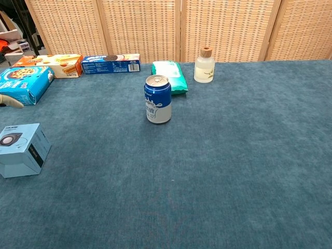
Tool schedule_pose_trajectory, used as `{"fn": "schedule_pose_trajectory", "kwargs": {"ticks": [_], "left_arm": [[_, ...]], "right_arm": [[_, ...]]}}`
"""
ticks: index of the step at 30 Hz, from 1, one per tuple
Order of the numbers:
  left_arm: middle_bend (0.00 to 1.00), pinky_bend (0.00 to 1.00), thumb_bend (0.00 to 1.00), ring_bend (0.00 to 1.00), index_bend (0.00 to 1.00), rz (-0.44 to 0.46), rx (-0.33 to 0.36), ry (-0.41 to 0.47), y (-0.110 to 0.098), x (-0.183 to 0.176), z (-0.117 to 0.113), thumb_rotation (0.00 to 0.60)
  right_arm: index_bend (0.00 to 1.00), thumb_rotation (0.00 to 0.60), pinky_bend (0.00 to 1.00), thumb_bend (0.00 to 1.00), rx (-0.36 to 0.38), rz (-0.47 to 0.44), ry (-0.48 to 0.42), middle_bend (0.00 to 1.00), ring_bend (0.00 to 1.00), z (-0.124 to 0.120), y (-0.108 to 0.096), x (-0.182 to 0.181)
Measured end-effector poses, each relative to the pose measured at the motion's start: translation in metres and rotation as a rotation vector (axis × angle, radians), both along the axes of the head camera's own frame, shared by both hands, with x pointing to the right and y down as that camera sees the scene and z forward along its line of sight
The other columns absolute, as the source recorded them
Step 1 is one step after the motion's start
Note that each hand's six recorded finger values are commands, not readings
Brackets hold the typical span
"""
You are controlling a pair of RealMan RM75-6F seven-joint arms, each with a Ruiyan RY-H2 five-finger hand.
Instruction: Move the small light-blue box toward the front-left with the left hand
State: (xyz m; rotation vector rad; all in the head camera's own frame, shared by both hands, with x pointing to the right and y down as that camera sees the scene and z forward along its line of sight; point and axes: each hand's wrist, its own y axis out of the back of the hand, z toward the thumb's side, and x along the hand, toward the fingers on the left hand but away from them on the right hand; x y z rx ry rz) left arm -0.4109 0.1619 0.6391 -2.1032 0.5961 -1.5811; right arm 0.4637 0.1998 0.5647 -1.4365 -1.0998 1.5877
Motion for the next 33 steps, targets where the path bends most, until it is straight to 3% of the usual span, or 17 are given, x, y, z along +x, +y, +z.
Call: {"fn": "schedule_pose_trajectory", "kwargs": {"ticks": [7, 13, 18, 20, 23, 33], "left_arm": [[0.0, 0.0, 0.13, 0.0, 0.0, -0.147, 0.011, 0.013, 0.023, 0.013, 0.022, 0.6], [0.05, 0.13, 0.13, 0.07, 0.05, -0.233, 0.056, 0.036, 0.022, 0.03, 0.034, 0.6], [0.22, 0.27, 0.14, 0.21, 0.21, -0.253, 0.095, 0.013, 0.02, 0.031, 0.037, 0.6], [0.31, 0.34, 0.14, 0.3, 0.31, -0.263, 0.115, 0.011, 0.019, 0.03, 0.036, 0.6], [0.37, 0.4, 0.13, 0.36, 0.4, -0.262, 0.15, 0.007, 0.018, 0.03, 0.035, 0.6], [0.41, 0.42, 0.16, 0.38, 0.44, -0.253, 0.141, 0.016, 0.013, 0.026, 0.032, 0.6]], "right_arm": [[0.0, 0.6, 0.0, 0.0, -0.001, 0.001, -0.009, 0.0, 0.0, -0.001, 0.001, 0.001], [0.0, 0.6, 0.0, 0.0, 0.001, 0.006, -0.013, 0.0, 0.0, -0.002, 0.0, 0.003], [0.0, 0.6, 0.0, 0.0, -0.001, 0.008, -0.014, 0.0, 0.0, -0.001, 0.0, 0.004], [0.0, 0.6, 0.0, 0.0, -0.001, 0.007, -0.013, 0.0, 0.0, -0.001, 0.0, 0.004], [0.0, 0.6, 0.0, 0.0, -0.003, 0.006, -0.012, 0.0, 0.0, -0.001, 0.0, 0.003], [0.0, 0.6, 0.0, 0.0, -0.011, 0.005, -0.007, 0.0, 0.0, 0.001, 0.0, 0.003]]}}
